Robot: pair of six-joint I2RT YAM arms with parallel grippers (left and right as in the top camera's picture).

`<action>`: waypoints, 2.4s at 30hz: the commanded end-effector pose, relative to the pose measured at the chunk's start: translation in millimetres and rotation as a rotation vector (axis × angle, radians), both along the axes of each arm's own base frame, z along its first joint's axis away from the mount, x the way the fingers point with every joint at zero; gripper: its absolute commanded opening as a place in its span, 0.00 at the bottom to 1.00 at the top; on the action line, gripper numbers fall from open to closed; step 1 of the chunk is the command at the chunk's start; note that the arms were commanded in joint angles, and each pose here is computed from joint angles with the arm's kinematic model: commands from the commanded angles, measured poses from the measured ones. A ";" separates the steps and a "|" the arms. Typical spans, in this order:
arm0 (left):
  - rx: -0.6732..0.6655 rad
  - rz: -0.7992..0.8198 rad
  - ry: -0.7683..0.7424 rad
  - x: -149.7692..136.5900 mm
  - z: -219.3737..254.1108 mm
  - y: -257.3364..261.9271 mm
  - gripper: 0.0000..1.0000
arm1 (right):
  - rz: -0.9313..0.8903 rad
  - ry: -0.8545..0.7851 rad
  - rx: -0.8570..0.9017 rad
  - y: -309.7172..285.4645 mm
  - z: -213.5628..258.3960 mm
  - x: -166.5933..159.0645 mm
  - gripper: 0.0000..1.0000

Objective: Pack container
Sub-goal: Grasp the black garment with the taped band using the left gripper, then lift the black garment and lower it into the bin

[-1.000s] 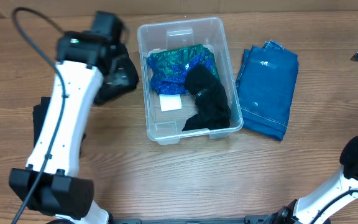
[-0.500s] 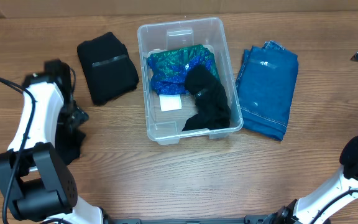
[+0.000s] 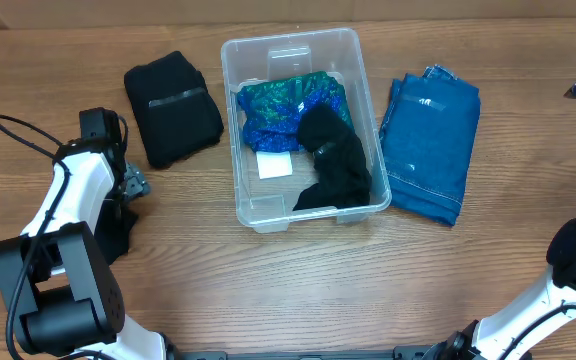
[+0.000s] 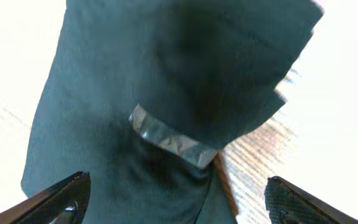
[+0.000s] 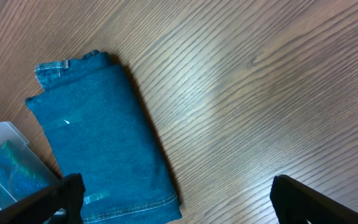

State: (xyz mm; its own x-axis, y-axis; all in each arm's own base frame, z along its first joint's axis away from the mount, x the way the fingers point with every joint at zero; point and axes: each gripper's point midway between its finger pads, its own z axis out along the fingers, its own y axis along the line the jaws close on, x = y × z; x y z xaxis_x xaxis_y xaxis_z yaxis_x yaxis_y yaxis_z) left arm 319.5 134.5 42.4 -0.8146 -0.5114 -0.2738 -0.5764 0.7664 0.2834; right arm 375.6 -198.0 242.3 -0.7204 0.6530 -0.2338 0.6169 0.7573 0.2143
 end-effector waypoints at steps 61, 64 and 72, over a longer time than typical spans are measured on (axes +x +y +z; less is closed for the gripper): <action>-1.108 -1.103 -0.622 41.6 357.1 -308.7 0.04 | 0.002 -0.021 -0.013 -0.5 7.7 0.2 1.00; -1.179 -1.163 -0.582 34.6 349.9 -352.8 0.04 | 0.002 -0.021 -0.013 -0.5 7.7 0.2 1.00; -1.317 -1.160 -0.512 34.7 306.0 -426.8 0.04 | 0.001 -0.021 -0.013 -0.6 7.7 0.2 1.00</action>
State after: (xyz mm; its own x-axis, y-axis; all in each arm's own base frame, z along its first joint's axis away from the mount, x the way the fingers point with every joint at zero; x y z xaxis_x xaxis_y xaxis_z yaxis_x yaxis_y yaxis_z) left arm 358.9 -280.9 362.4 -0.7911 0.1368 -0.5962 0.5986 0.3739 -0.7084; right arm 375.7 -198.0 242.3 -0.7203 0.6529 -0.2342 0.6168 0.7573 0.2144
